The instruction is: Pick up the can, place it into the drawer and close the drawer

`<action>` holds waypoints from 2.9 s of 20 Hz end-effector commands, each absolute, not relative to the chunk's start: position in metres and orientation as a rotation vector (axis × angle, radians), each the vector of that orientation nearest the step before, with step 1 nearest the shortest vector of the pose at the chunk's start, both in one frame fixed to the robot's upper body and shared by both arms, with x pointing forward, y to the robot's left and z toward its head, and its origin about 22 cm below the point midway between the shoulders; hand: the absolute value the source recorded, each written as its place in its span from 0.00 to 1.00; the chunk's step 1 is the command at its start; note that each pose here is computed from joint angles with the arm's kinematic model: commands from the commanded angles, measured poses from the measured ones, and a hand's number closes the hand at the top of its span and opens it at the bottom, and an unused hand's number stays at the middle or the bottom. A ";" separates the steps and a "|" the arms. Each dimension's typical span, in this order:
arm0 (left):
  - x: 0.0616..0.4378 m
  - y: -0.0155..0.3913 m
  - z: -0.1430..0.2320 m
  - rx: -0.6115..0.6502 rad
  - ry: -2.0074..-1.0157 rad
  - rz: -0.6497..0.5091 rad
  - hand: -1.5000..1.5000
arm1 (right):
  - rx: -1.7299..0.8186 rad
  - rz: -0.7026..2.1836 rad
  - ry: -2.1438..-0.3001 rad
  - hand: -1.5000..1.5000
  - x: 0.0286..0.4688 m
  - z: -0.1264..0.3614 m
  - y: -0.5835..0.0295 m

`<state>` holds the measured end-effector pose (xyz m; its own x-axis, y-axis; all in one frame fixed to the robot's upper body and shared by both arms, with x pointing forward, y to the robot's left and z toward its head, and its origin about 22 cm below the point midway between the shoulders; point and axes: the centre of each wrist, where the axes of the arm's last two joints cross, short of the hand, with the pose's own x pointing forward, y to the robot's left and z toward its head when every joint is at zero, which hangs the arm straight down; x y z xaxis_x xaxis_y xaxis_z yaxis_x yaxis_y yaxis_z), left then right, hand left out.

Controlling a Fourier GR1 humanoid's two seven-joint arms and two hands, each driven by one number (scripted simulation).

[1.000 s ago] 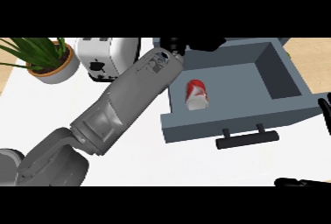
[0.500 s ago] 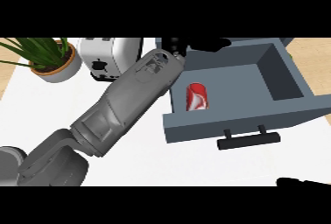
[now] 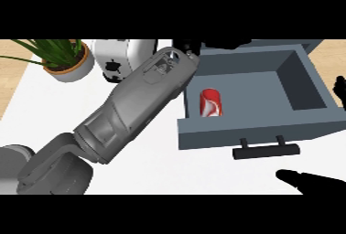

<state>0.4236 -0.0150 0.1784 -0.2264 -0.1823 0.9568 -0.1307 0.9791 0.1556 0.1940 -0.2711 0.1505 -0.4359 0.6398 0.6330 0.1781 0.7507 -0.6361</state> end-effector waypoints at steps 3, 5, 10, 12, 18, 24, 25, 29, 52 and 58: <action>0.423 -0.022 0.195 0.246 -1.827 -0.040 0.00 | -0.824 0.824 -1.886 0.00 0.209 0.135 -0.251; 0.420 -0.022 0.187 0.221 -1.821 -0.062 0.00 | -0.855 0.895 -1.858 0.00 0.212 0.123 -0.242; 0.419 -0.021 0.185 0.215 -1.800 -0.049 0.00 | -0.947 0.983 -1.763 0.00 0.246 0.088 -0.236; 0.424 -0.009 0.196 0.208 -1.794 -0.038 0.00 | -1.011 1.032 -1.700 0.00 0.247 0.075 -0.238; 0.422 0.013 0.208 0.216 -1.789 -0.027 0.00 | -1.020 0.927 -1.691 0.00 0.280 0.040 -0.238; 0.423 0.037 0.221 0.225 -1.792 -0.022 0.00 | -1.074 0.933 -1.653 0.00 0.303 0.006 -0.242; 0.424 0.050 0.221 0.244 -1.787 -0.039 0.00 | -1.108 0.907 -1.649 0.00 0.320 0.030 -0.235; 0.422 0.071 0.214 0.241 -1.776 -0.064 0.00 | -1.127 0.946 -1.627 0.00 0.329 0.006 -0.241; 0.380 0.135 0.177 0.234 -1.728 -0.065 0.00 | -1.375 0.828 -1.676 0.00 0.428 0.040 -0.226; 0.368 0.133 0.175 0.230 -1.730 -0.082 0.00 | -1.391 0.820 -1.673 0.00 0.447 0.064 -0.203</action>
